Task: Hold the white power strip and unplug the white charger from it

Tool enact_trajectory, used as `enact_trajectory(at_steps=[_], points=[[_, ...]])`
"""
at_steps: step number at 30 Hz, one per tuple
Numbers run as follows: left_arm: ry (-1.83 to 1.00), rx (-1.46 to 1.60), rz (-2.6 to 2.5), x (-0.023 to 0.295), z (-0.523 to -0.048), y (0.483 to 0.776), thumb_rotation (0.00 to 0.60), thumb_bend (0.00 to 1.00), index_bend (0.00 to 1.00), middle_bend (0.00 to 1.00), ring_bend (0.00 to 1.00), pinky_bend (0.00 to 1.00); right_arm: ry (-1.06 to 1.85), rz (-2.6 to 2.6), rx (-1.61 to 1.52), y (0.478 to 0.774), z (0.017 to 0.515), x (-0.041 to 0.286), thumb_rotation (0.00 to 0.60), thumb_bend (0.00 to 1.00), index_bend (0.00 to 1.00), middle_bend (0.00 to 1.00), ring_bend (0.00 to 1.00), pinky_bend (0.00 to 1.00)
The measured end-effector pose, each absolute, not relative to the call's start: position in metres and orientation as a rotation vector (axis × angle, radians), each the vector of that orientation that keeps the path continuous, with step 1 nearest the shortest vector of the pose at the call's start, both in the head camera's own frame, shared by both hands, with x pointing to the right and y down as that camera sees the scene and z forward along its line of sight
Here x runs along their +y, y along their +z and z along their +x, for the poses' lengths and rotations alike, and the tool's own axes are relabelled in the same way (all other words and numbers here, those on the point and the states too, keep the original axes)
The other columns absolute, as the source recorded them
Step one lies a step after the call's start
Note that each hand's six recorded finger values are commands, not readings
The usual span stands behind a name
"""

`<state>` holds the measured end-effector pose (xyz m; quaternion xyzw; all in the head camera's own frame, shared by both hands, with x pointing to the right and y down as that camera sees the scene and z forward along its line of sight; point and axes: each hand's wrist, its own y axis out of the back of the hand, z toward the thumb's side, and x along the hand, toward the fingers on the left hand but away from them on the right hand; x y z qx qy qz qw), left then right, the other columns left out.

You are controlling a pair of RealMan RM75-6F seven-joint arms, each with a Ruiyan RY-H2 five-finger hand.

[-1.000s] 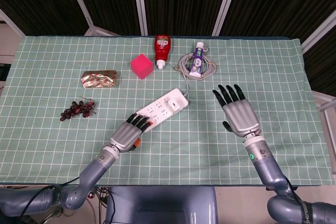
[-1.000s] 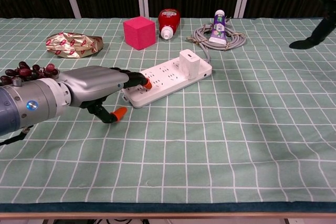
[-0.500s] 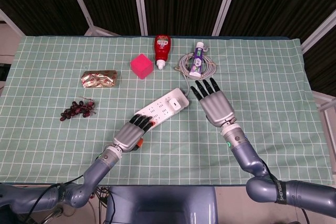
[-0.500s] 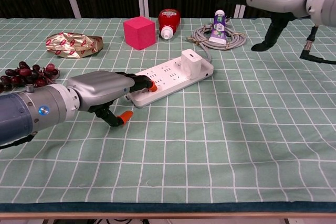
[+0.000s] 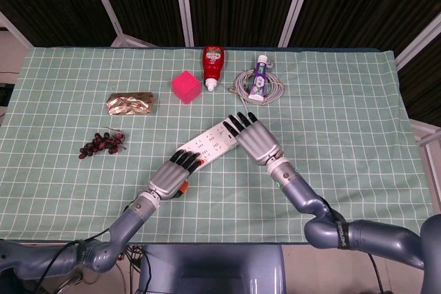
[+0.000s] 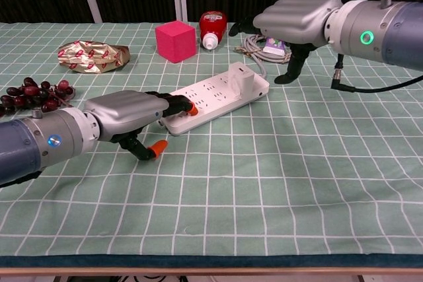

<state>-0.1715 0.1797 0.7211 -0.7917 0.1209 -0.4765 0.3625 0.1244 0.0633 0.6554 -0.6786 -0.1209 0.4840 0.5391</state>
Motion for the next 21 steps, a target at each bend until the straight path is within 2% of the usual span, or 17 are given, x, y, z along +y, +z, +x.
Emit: enact_trajectory(at_steps=[10, 21], points=[[-1.229, 0.308, -2.040, 0.182, -0.175, 0.725, 0.600, 0.53, 0.11, 0.03, 0.00, 0.06, 1.114, -1.637, -0.227, 0.681, 0.094, 0.061, 0.600, 0.33, 0.16, 0.13, 0.13, 0.21], [-1.226, 0.304, -2.043, 0.182, -0.177, 0.727, 0.600, 0.53, 0.11, 0.03, 0.00, 0.06, 1.146, -1.655, -0.217, 0.707, 0.084, 0.061, 0.600, 0.33, 0.17, 0.14, 0.14, 0.23]])
